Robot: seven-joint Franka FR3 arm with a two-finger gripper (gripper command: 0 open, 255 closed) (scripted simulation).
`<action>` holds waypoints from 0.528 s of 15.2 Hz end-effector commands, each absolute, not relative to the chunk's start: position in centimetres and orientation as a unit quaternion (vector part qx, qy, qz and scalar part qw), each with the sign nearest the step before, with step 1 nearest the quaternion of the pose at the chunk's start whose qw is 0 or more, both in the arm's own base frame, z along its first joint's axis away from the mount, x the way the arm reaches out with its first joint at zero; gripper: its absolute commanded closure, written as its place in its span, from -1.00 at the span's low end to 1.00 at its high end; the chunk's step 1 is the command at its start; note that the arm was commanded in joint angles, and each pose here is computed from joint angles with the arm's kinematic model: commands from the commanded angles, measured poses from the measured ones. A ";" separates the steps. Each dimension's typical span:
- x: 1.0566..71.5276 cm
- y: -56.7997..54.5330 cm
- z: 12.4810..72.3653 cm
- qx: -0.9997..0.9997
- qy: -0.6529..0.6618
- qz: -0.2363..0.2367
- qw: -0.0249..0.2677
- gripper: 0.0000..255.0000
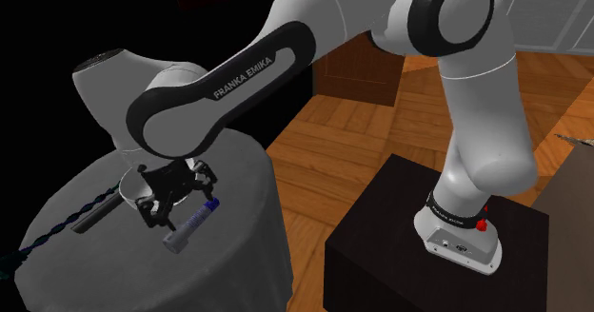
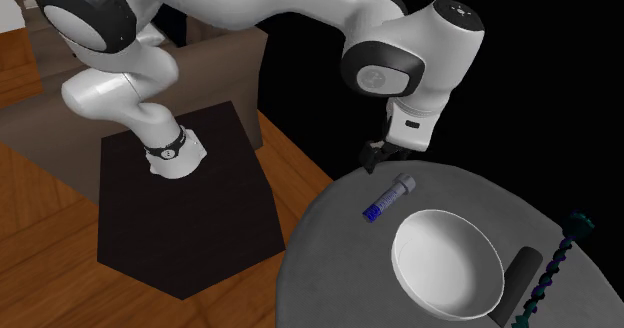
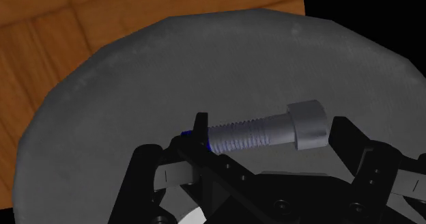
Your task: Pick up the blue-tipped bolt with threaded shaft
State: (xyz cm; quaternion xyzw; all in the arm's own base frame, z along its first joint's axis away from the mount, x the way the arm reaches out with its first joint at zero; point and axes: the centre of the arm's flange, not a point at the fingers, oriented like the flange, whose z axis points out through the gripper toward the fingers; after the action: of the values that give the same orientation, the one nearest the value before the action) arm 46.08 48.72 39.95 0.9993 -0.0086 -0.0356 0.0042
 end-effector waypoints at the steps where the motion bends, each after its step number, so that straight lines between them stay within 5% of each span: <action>1: 46.4 51.2 38.8 0.999 -0.010 -0.039 0.003 -1.00; 8: 47.0 53.8 35.7 0.999 -0.011 -0.042 0.001 -1.00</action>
State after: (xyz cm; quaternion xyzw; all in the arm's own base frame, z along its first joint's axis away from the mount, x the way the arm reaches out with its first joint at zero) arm 47.03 53.76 36.18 0.9990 -0.0107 -0.0423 0.0015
